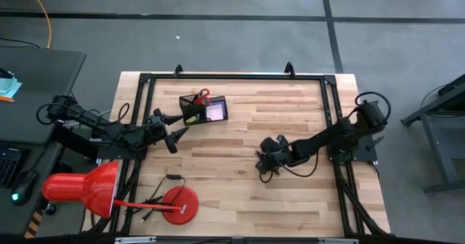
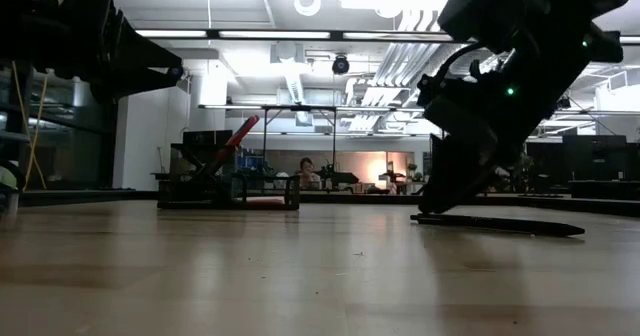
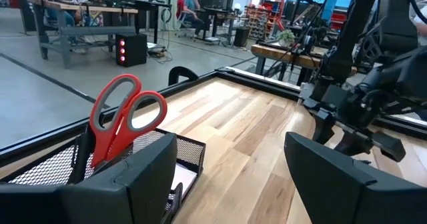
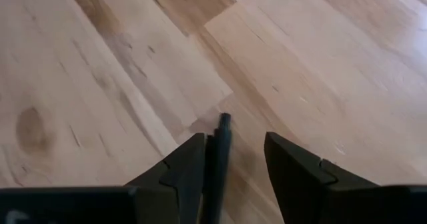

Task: Pick and place office supplies into organizer
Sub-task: Put the black pen into the desk organizer

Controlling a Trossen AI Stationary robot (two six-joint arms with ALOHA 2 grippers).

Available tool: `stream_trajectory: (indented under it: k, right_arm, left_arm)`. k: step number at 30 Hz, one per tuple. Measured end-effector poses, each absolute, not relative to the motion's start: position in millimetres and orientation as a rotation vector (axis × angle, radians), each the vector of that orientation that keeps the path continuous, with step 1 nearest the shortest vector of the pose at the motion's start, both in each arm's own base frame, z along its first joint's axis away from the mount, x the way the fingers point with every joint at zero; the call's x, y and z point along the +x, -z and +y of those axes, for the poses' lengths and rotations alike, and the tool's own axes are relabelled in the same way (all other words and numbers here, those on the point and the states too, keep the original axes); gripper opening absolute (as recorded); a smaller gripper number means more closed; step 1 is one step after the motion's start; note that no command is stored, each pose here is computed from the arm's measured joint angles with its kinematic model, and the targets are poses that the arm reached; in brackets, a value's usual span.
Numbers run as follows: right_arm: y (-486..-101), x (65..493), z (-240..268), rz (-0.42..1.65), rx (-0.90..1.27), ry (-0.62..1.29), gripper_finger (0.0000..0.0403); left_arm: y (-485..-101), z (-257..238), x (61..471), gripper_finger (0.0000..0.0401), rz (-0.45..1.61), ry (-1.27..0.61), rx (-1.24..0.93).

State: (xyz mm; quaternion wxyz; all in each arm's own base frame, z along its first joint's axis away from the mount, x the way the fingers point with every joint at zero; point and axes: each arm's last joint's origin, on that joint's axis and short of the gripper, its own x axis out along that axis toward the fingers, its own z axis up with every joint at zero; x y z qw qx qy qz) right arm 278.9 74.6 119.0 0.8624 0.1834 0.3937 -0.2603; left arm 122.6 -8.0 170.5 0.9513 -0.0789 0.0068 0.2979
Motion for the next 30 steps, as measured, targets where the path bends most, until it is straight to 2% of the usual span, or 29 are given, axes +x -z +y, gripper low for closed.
stream_trajectory:
  k: [13, 17, 24, 26, 30]
  right_arm:
    - [-104.3, 284.8, 76.4, 0.824, 0.359, 0.551, 0.0136]
    - [-104.3, 285.4, 76.0, 0.805, 0.365, 0.564, 0.0109]
    - [-105.6, 287.8, 76.7, 0.783, 0.385, 0.549, 0.0017]
    - [-106.9, 290.3, 77.7, 0.768, 0.388, 0.518, 0.0010]
    - [-110.7, 296.8, 79.5, 0.707, 0.387, 0.465, 0.0027]
  left_arm:
    - [-169.9, -8.0, 122.6, 0.0266, 0.019, -0.606, -0.157]
    - [-169.9, -8.0, 122.6, 0.0266, 0.019, -0.606, -0.157]
    - [-169.9, -8.0, 122.6, 0.0266, 0.019, -0.606, -0.157]
    - [-169.9, -8.0, 122.6, 0.0266, 0.019, -0.606, -0.157]
    - [-170.0, -8.0, 122.6, 0.0266, 0.019, -0.606, -0.157]
